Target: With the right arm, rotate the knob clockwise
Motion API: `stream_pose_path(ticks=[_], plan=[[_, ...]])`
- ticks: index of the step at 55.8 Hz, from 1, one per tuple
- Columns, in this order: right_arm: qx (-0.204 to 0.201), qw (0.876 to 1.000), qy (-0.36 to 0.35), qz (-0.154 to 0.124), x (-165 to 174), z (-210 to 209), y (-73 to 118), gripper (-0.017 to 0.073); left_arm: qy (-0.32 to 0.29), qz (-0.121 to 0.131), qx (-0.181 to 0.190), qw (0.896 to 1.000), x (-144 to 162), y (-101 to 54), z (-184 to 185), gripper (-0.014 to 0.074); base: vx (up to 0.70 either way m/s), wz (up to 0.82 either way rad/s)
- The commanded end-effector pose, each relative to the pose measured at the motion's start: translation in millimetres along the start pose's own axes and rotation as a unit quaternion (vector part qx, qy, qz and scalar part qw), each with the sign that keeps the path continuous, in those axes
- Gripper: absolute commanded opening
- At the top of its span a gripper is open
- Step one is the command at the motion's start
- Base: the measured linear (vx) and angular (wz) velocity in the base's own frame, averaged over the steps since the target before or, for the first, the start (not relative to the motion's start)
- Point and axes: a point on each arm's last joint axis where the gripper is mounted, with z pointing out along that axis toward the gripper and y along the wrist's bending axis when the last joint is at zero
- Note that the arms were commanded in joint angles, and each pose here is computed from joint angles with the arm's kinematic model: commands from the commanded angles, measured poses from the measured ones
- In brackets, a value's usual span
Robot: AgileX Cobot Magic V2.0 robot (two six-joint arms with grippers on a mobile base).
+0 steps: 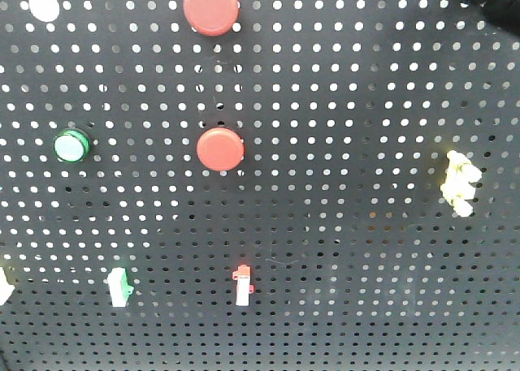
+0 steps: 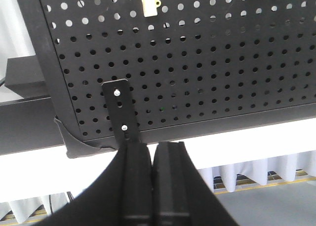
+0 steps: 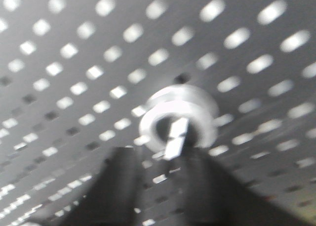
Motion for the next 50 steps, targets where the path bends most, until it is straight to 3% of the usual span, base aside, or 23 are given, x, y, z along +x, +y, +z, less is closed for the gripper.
stream_pose_path(ticks=[1,6,17,27,33,39,50], plan=[[-0.043,0.998,-0.038,-0.016,-13,-12,11.1,0.0460,-0.034,-0.004,-0.004,0.999,2,0.2,1,-0.0006,0.00,0.00],[-0.031,0.999,-0.034,-0.030,-14,-21,9.3,0.0481,-0.034,-0.004,-0.004,0.999,2,0.2,1,-0.0006,0.00,0.00],[-0.010,0.995,-0.033,-0.094,-21,-51,6.0,0.0444,-0.034,-0.004,-0.004,0.999,2,0.2,1,-0.0006,0.00,0.00],[0.026,0.987,-0.014,-0.160,-24,-83,-2.2,0.0216,-0.034,-0.004,-0.004,0.999,2,0.2,1,-0.0006,0.00,0.00],[0.044,0.976,-0.001,-0.214,-26,-106,-7.9,-0.0017,-0.034,-0.004,-0.004,0.999,2,0.2,1,-0.0006,0.00,0.00],[0.043,0.963,-0.008,-0.266,-28,-133,-12.9,-0.0013,-0.034,-0.004,-0.004,0.999,2,0.2,1,-0.0006,0.00,0.00],[0.016,0.949,-0.028,-0.314,3,-163,-47.0,-0.0010,-0.034,-0.004,-0.004,0.999,2,0.2,1,-0.0006,0.00,0.00]])
